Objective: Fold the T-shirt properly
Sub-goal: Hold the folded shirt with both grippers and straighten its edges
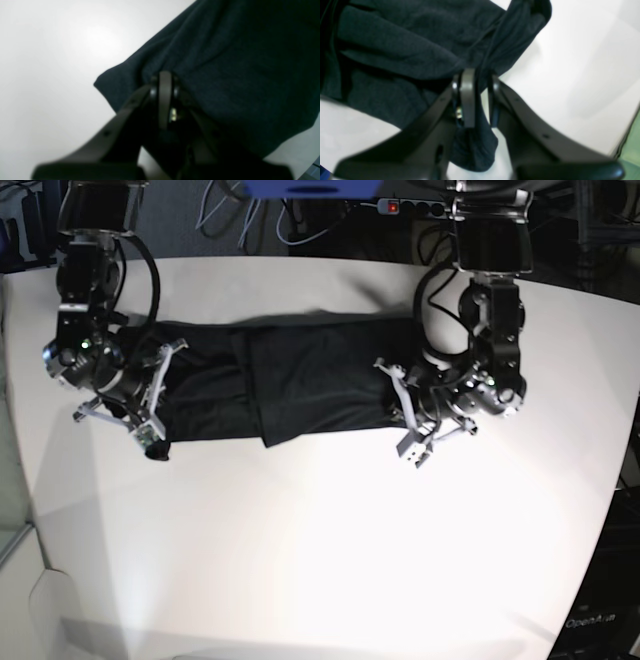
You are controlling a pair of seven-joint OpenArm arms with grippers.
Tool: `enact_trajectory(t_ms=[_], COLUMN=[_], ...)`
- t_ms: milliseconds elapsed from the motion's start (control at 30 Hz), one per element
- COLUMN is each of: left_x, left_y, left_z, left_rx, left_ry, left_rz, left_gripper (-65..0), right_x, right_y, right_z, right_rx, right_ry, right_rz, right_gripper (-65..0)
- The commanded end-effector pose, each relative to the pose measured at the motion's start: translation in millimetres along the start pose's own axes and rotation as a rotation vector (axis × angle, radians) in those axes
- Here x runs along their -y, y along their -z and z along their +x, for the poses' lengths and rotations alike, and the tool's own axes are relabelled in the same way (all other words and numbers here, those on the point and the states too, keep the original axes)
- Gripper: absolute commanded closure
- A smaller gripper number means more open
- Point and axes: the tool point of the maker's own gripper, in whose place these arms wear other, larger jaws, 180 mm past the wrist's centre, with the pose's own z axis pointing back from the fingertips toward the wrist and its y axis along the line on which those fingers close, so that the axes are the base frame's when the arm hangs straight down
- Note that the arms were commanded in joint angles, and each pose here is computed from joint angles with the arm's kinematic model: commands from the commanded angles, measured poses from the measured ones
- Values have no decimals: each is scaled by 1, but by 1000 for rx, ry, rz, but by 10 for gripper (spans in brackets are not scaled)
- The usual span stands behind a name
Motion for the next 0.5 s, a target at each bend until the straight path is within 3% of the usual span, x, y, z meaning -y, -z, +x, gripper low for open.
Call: enact_trajectory(t_ms=[0,467], left_x=[-5,-4], left_y=[-4,-4], left_z=[17,15], left_rx=[50,45], left_ry=[9,8], left_rz=[10,10], left_gripper=[0,0], right_x=[7,3], right_y=[-4,4], right_z=[10,0], right_rx=[33,10], right_ry=[-4,12], right_rz=[-18,4], right_gripper=[-81,-65])
